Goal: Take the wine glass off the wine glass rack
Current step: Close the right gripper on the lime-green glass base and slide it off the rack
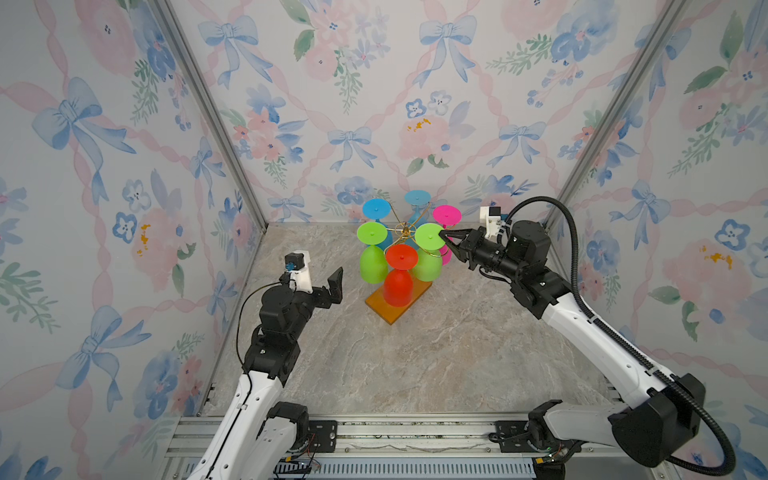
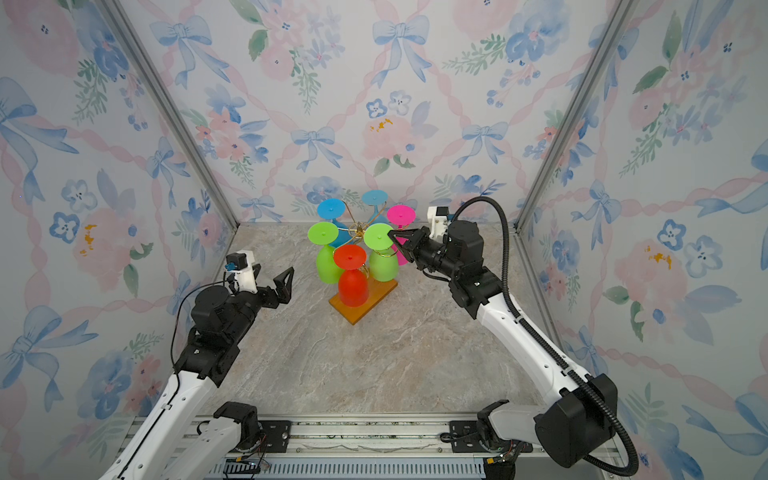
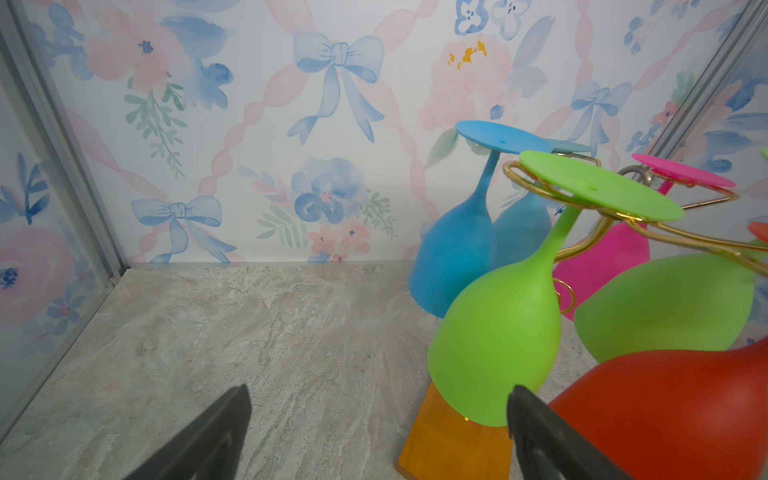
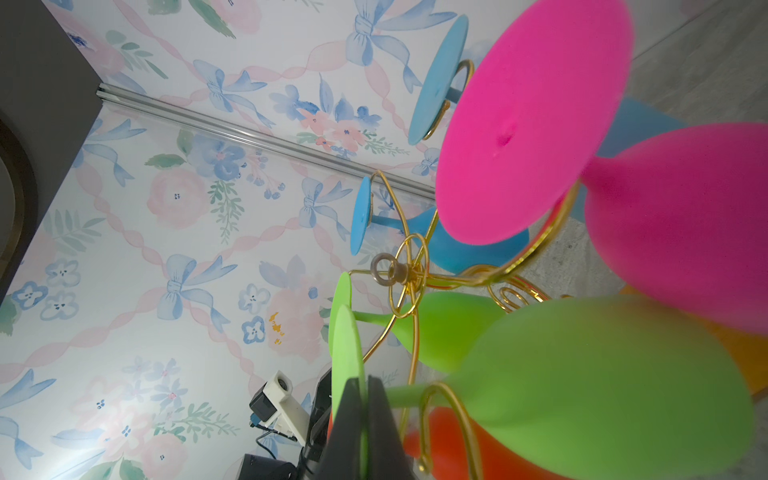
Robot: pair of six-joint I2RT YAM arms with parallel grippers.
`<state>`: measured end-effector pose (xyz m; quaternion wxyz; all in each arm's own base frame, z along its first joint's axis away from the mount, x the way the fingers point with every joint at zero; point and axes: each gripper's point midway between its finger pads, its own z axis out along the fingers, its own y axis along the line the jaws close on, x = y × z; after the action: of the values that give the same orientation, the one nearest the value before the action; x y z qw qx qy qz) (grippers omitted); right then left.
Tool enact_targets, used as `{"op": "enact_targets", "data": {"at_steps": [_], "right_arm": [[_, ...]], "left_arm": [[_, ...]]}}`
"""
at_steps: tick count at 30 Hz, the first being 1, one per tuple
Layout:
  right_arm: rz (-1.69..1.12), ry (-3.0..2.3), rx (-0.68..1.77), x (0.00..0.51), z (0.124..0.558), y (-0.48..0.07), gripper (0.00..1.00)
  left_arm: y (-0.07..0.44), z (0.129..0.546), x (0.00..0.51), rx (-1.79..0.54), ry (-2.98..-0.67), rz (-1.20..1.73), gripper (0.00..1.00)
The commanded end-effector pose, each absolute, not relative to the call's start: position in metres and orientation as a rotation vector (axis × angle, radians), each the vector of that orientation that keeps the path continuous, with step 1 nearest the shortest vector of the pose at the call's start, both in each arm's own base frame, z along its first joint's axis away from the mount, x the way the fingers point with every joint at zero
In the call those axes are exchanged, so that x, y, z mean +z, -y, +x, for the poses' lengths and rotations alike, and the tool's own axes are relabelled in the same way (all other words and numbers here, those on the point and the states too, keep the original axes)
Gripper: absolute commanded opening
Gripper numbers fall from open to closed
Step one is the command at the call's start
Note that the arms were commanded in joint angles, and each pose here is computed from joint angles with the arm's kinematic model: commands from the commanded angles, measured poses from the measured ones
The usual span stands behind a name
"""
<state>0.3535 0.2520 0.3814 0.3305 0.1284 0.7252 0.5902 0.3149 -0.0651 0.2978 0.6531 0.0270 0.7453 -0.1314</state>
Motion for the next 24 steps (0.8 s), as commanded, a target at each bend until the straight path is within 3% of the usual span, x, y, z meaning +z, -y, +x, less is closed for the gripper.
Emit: {"op": "enact_targets", "data": {"at_steps": [1, 24], "right_arm": [[0.318, -1.827, 1.528, 0.401, 0.358, -0.249, 0.00], [0.462, -1.766, 1.486, 0.395, 0.356, -0.211, 0.00]], "left_arm": [[0.064, 0.314, 0.301, -0.309, -1.671, 0.049, 0.98], [0.064, 0.315, 0.298, -0.313, -1.678, 0.045, 0.98]]}}
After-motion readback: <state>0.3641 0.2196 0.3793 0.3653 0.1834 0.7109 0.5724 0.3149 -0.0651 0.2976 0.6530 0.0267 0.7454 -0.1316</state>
